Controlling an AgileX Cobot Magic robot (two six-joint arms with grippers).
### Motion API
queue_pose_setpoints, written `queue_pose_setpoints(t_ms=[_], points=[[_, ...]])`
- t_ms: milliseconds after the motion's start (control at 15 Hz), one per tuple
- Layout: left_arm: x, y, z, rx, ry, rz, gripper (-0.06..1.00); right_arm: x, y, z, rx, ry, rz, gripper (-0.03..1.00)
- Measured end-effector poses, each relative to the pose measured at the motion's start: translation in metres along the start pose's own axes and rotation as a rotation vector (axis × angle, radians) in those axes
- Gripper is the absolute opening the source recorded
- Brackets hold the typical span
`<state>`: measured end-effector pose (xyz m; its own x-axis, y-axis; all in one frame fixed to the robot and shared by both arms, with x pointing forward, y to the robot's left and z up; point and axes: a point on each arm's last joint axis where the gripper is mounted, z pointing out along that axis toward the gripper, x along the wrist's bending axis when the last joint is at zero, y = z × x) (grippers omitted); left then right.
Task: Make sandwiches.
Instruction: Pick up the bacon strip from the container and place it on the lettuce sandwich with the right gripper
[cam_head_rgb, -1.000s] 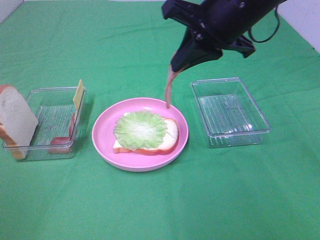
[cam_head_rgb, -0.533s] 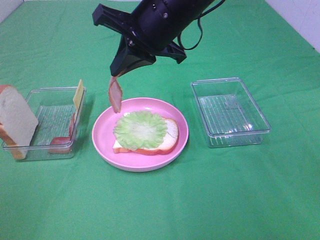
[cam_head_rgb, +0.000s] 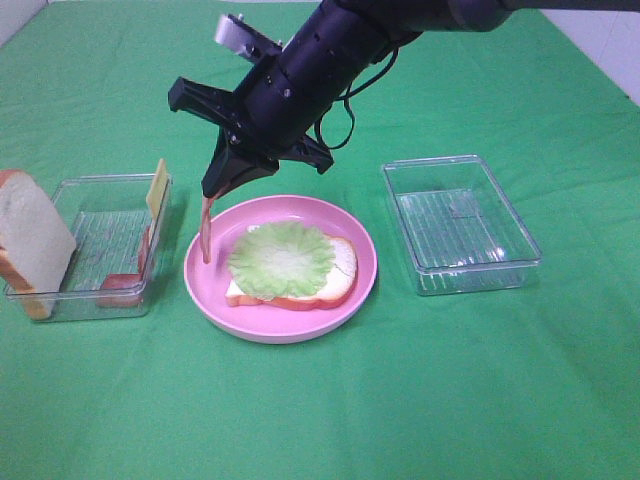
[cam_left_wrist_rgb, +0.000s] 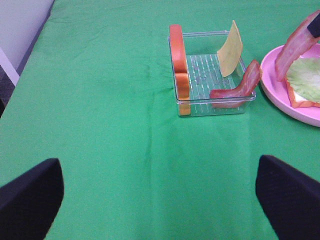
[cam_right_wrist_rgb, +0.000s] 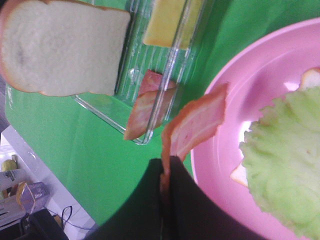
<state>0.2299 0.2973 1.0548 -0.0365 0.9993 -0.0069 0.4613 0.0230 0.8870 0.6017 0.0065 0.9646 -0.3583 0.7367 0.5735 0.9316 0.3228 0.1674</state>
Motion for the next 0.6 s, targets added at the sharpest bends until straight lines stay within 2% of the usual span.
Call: queue_pose_setpoints(t_ms=[67, 267, 467, 600], points=[[0.0, 0.0, 0.0, 0.0, 0.0, 0.0, 0.98, -0.002, 0.0, 0.002, 0.005, -0.004, 0.002, 0.02], [0.0, 0.0, 0.0, 0.0, 0.0, 0.0, 0.98, -0.015, -0.004, 0.009, 0.056, -0.098, -0.046, 0.02], [0.0, 0.0, 0.0, 0.0, 0.0, 0.0, 0.98, -0.031, -0.008, 0.006, 0.118, -0.282, -0.081, 0.02], [0.0, 0.0, 0.0, 0.0, 0.0, 0.0, 0.98, -0.039, -0.009, 0.002, 0.13, -0.373, -0.088, 0.02]])
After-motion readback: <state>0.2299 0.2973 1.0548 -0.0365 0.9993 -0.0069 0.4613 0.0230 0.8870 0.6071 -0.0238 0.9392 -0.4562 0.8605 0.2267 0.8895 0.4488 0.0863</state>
